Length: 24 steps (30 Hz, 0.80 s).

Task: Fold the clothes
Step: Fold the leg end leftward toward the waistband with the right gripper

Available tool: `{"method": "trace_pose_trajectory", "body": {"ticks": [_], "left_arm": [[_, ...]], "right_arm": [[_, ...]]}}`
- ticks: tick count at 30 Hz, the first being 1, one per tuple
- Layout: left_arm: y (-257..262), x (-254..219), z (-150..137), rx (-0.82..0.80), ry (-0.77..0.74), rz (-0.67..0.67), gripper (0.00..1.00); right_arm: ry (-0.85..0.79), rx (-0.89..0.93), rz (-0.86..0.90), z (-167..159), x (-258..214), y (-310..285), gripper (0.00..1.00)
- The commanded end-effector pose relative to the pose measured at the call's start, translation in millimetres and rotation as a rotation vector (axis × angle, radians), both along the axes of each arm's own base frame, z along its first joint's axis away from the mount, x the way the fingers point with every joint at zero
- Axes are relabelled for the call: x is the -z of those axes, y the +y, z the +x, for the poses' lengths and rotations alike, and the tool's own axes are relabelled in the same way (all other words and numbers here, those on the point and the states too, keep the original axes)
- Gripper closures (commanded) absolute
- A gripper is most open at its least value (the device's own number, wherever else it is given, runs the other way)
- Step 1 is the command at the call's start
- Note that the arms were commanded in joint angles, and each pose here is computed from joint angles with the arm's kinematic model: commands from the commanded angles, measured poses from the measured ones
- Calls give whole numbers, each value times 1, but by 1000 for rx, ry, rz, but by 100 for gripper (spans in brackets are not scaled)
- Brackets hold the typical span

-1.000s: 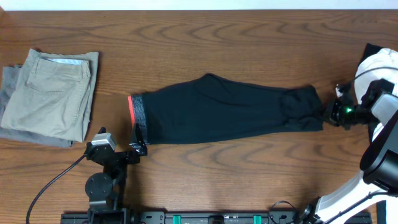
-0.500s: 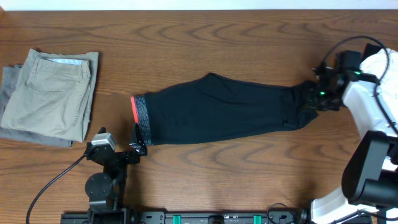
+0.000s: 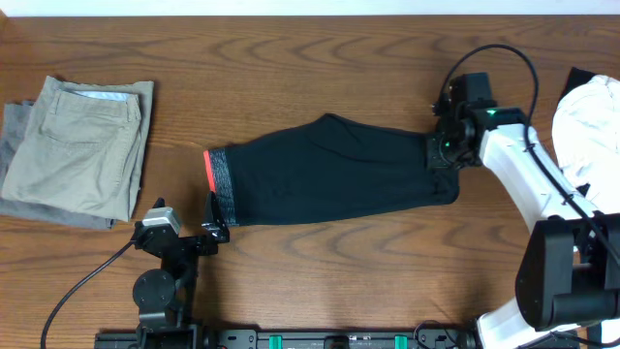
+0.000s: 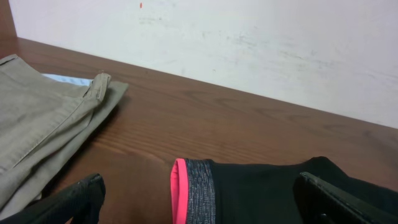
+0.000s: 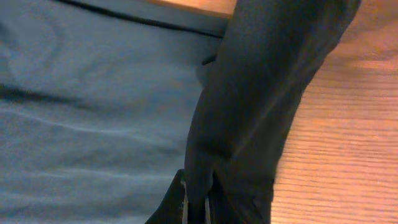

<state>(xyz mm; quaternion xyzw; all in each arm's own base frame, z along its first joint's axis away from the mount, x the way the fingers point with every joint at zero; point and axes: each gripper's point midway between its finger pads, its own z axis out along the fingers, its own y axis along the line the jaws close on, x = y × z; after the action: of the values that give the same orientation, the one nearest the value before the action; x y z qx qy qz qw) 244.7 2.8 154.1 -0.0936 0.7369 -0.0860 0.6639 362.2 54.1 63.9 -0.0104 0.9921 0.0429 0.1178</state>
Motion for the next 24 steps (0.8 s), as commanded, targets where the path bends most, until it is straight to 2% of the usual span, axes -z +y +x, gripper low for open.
{"method": "trace_pose_trajectory", "body": {"ticks": [1, 24], "left_arm": [[-3, 15, -1, 15, 42, 7, 2], [-3, 15, -1, 16, 42, 7, 2]], "right_arm": [[-41, 1, 5, 5, -13, 13, 99], [-12, -49, 41, -4, 5, 78, 99]]}}
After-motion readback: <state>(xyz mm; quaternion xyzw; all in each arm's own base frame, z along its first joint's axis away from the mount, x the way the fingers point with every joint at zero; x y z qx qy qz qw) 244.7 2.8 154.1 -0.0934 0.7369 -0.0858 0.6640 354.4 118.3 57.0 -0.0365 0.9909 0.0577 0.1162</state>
